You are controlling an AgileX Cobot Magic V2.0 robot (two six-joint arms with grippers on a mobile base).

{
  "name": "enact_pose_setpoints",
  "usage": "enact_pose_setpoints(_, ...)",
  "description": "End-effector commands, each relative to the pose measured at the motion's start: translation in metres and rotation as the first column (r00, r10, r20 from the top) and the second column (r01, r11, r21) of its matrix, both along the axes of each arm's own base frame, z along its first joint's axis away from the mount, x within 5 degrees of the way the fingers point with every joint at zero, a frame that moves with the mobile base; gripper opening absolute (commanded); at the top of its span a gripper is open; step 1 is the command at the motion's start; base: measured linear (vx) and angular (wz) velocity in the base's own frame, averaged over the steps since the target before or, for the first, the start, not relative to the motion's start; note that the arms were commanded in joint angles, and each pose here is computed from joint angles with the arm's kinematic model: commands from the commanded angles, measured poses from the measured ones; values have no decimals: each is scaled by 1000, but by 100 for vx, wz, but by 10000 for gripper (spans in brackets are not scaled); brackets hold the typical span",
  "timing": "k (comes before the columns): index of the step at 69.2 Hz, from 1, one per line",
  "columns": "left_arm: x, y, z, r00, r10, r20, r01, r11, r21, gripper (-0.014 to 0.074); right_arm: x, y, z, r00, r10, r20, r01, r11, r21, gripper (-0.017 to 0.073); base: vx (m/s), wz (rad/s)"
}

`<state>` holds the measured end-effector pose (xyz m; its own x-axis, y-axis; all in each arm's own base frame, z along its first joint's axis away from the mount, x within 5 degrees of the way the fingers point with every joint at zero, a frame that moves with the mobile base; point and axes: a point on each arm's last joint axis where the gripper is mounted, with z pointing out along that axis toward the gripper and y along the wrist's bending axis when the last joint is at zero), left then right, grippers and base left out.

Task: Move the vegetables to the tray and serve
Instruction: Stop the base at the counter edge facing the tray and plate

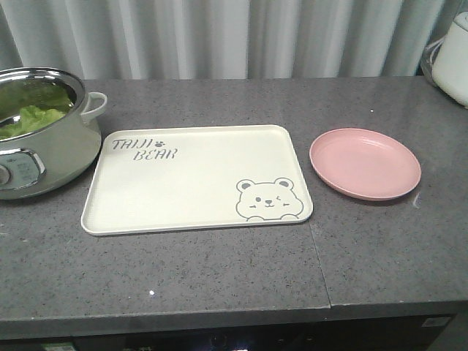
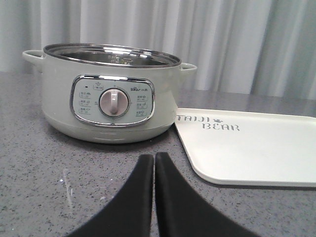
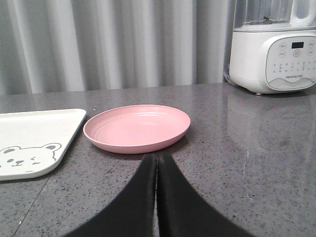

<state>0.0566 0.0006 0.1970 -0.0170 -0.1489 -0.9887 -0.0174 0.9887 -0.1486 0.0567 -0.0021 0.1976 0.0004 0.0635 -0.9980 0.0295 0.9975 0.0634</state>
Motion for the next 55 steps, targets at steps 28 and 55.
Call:
enact_pose_setpoints(28,-1,0,4,997,-2,74,2,1000,-5,-6,0,1,5,997,6,73,-5,1000,-17,-1,1,0)
enact_pose_setpoints(55,-1,0,4,997,-2,74,2,1000,-5,-6,0,1,5,997,6,73,-5,1000,-17,-1,1,1)
